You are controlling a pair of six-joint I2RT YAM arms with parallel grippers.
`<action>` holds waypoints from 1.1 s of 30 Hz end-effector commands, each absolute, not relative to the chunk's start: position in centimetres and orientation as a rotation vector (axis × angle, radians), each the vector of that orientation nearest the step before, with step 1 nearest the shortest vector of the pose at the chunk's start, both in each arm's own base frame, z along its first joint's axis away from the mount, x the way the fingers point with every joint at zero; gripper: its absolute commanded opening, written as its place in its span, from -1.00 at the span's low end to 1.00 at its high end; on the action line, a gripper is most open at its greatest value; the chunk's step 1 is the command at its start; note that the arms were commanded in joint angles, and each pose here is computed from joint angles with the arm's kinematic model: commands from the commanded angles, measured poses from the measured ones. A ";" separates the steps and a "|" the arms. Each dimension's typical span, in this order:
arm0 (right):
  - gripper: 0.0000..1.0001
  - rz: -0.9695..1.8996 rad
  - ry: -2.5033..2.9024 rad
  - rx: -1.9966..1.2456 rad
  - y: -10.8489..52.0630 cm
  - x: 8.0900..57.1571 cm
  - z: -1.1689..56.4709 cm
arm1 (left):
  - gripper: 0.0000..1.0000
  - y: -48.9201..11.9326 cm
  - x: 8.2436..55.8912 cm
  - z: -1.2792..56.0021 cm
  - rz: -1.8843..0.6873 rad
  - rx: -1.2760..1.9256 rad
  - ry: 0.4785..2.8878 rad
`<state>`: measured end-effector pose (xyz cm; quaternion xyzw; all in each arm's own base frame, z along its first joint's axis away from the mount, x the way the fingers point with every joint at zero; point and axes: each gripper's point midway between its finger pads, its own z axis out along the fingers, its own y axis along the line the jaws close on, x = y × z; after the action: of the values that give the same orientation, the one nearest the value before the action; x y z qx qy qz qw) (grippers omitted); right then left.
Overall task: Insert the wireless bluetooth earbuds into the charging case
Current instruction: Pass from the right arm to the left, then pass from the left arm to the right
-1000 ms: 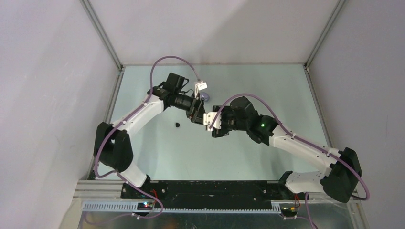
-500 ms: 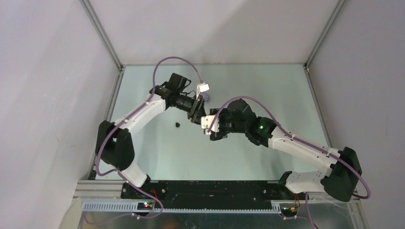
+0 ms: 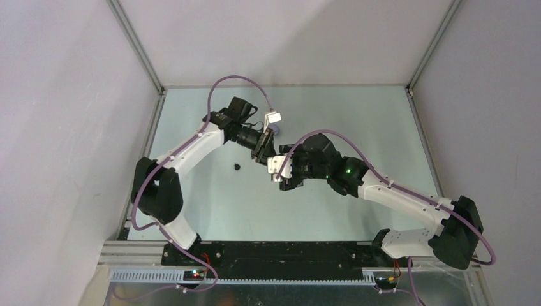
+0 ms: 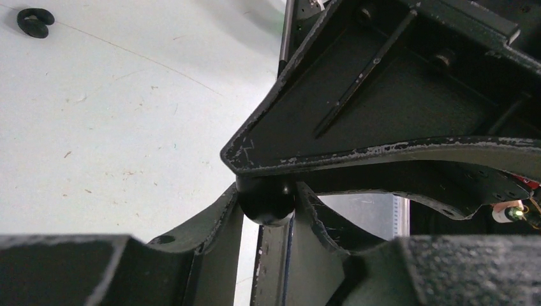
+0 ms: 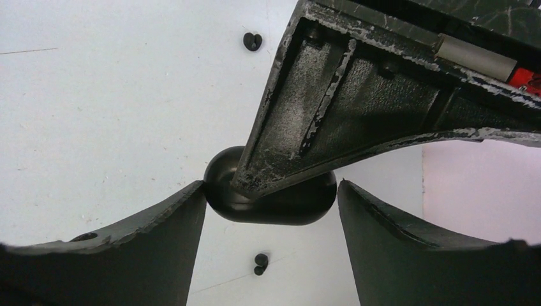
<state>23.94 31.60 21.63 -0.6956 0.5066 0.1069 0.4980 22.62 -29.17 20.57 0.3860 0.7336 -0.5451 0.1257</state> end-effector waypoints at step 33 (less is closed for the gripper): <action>0.99 1.216 1.316 -1.209 31.4 21.9 33.0 | -0.55 -30.1 25.7 35.8 -1.381 0.754 1.482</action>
<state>23.08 30.47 30.55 -0.4556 0.5904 0.5143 0.4235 24.87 -29.38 32.39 0.3766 0.6384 -0.5138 0.4321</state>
